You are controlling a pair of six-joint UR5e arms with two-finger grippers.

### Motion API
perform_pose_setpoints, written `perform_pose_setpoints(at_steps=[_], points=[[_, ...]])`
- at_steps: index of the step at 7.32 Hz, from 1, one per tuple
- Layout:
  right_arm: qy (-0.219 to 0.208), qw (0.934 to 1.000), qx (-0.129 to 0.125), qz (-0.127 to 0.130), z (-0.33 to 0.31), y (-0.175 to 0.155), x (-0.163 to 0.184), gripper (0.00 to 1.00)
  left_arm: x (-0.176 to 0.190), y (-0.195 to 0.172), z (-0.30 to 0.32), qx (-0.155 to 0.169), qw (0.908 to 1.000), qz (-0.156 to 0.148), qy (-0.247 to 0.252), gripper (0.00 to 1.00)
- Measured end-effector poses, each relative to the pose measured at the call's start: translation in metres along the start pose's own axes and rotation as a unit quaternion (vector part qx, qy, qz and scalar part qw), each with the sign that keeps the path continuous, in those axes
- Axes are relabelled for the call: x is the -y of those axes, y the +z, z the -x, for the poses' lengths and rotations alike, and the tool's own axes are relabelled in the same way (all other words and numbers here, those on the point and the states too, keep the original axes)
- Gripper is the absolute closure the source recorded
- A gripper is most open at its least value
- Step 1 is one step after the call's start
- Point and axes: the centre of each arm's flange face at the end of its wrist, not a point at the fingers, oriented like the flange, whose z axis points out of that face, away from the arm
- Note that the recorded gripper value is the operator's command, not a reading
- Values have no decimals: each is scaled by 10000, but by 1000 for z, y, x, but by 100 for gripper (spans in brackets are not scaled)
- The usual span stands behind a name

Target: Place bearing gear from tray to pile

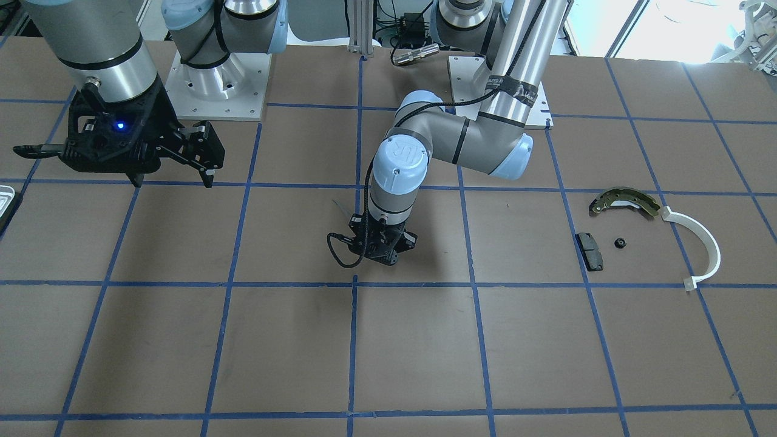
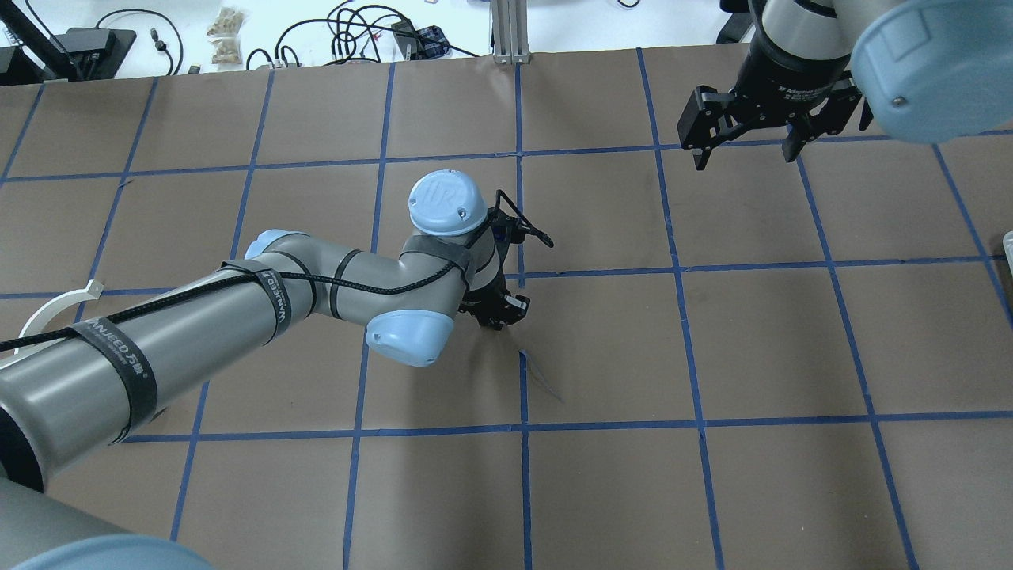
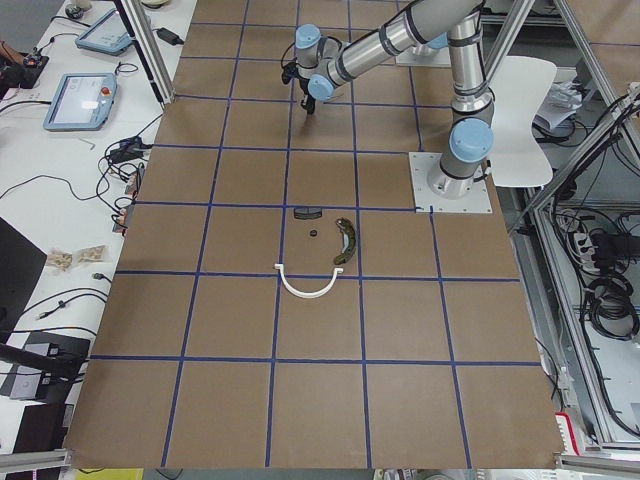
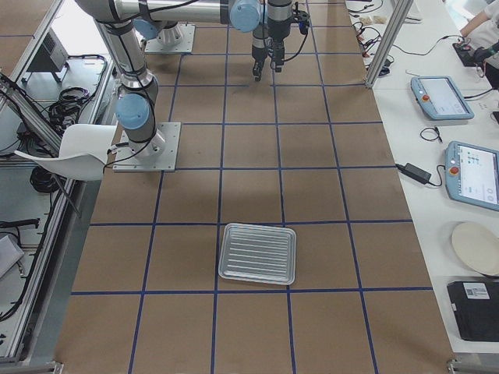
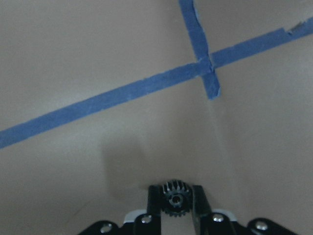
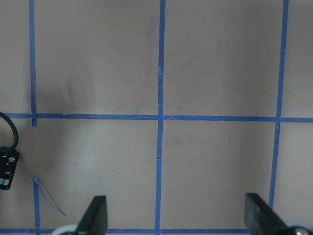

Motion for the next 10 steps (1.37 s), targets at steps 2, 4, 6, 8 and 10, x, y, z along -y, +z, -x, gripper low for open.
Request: perform_pose_setpoints(at_steps=[2, 4, 6, 8, 10], points=[[-1, 10000, 1, -8, 0, 0, 0, 0, 5, -14, 20, 80, 9999, 40, -117, 100], [-5, 10000, 1, -14, 0, 0, 0, 0, 22, -46, 90, 242, 9994, 119, -238, 100], [-6, 10000, -1, -16, 0, 0, 0, 0, 28, -73, 184, 446, 9977, 246, -456, 100], [-1, 10000, -1, -17, 0, 0, 0, 0, 4, -87, 296, 368, 9947, 499, -823, 100], [0, 10000, 1, -17, 0, 0, 0, 0, -46, -95, 407, 203, 9939, 592, -907, 100]])
